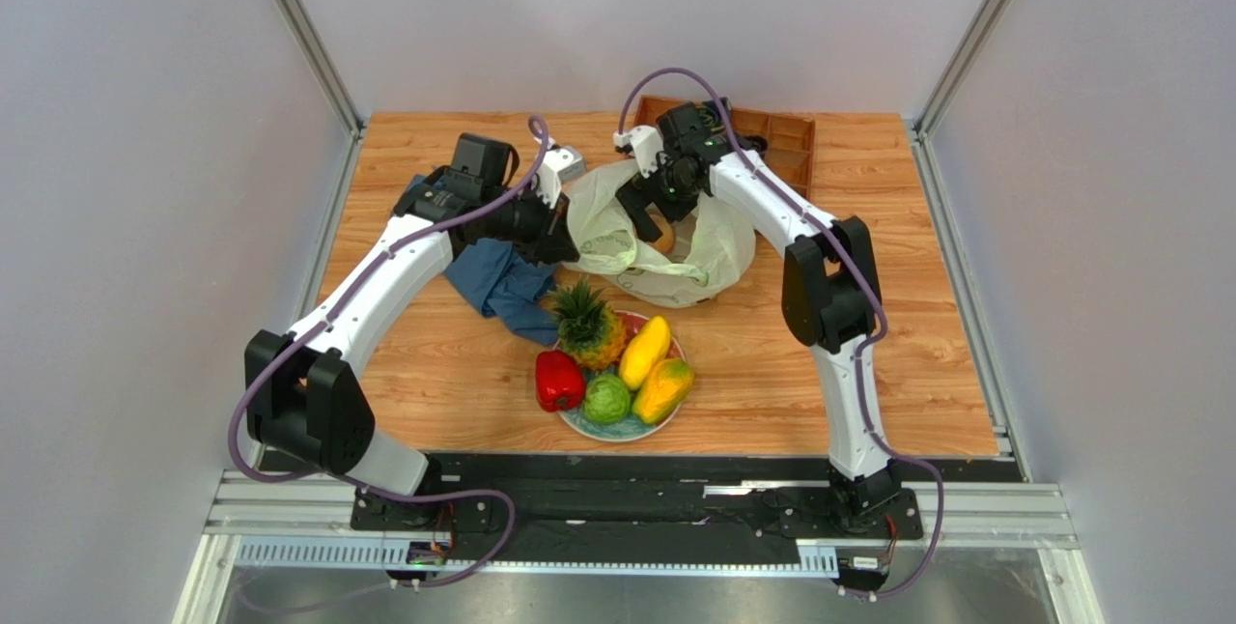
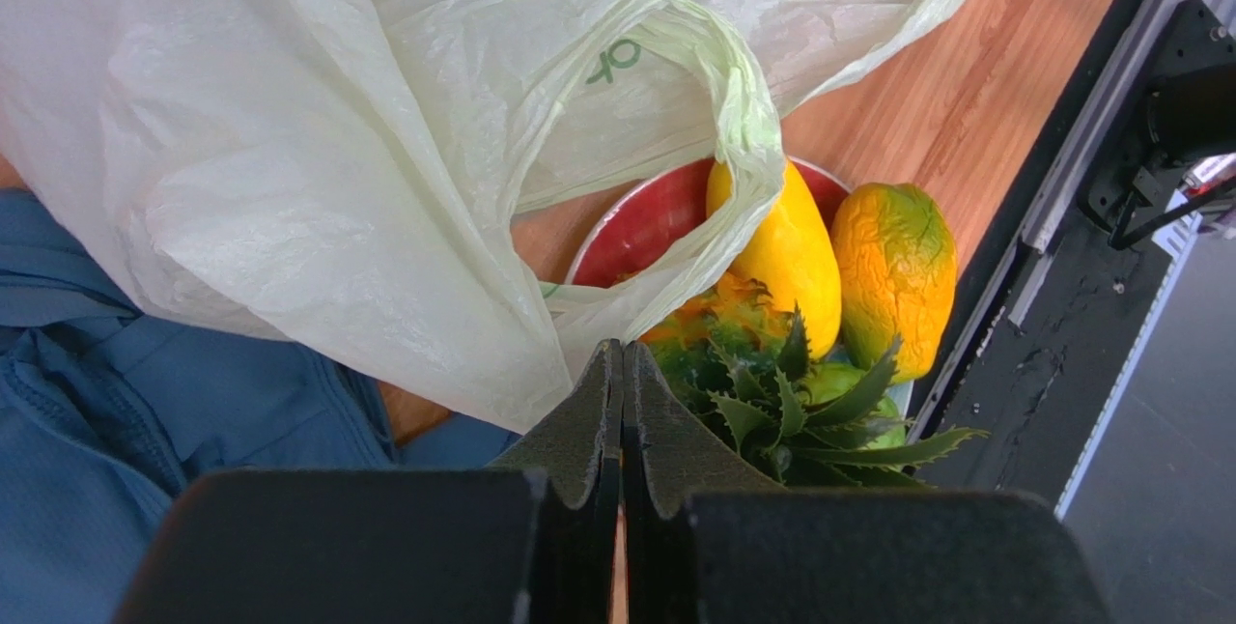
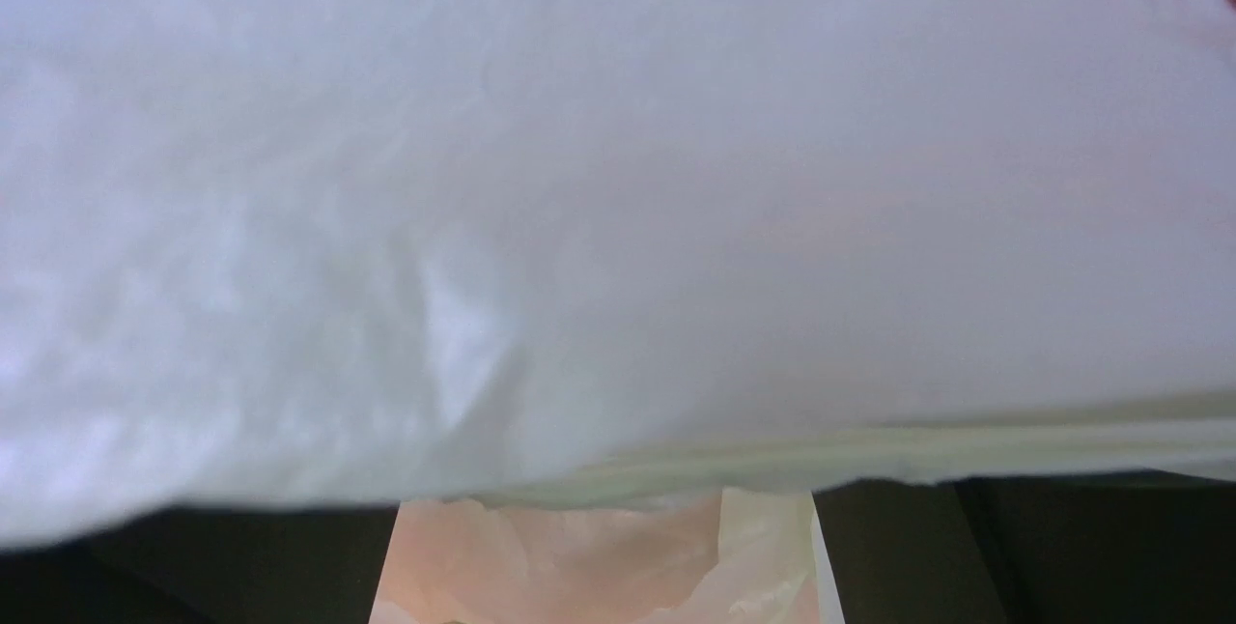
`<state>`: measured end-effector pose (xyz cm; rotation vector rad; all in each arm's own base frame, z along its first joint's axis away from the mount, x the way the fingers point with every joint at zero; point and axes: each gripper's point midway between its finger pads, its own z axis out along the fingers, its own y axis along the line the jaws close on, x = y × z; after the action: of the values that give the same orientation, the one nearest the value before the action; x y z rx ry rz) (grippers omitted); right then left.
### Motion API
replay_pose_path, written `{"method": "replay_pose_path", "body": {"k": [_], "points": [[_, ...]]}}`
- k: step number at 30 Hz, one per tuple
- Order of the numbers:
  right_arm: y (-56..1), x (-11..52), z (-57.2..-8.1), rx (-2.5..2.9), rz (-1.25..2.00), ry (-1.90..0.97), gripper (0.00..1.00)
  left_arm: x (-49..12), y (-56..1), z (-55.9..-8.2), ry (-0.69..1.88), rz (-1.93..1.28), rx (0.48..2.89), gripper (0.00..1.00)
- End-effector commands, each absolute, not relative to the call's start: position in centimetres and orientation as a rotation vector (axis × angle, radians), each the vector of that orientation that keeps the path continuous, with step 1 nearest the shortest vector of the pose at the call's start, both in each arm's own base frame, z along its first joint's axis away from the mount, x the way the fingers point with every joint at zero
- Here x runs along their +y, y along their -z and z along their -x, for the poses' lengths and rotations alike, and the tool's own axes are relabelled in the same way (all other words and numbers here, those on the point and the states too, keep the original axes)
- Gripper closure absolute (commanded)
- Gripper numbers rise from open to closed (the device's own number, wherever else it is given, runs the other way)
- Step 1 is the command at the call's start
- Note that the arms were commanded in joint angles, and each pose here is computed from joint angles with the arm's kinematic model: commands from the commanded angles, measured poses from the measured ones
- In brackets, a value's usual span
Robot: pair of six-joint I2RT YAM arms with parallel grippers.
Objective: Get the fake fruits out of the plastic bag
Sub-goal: Take out the fake fruit from the plastic bag.
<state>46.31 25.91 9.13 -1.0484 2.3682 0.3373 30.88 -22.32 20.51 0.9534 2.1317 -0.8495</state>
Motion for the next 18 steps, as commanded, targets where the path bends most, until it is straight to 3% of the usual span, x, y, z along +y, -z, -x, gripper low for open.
{"method": "replay_pose_path", "body": {"k": [1, 6, 16, 18], "points": [[-8.3, 26.5, -46.3, 2.408, 1.06, -0.384, 0.01, -23.4, -21.5, -30.7, 0.884, -1.008, 2.084, 1.0], [-7.7, 26.8, -45.9, 2.421, 1.083, -0.42, 0.07, -23.5, -21.5, -30.7, 0.881, -1.011, 2.083, 1.0], [-10.7, 26.3, -45.3, 2.341, 1.117, -0.416, 0.51, -23.6, -21.3, -31.1, 0.879, -1.003, 2.079, 1.0], [-11.8, 25.5, -45.0, 2.32, 1.112, -0.402, 0.55, -23.7, -21.4, -31.2, 0.878, -1.002, 2.072, 1.0]]}}
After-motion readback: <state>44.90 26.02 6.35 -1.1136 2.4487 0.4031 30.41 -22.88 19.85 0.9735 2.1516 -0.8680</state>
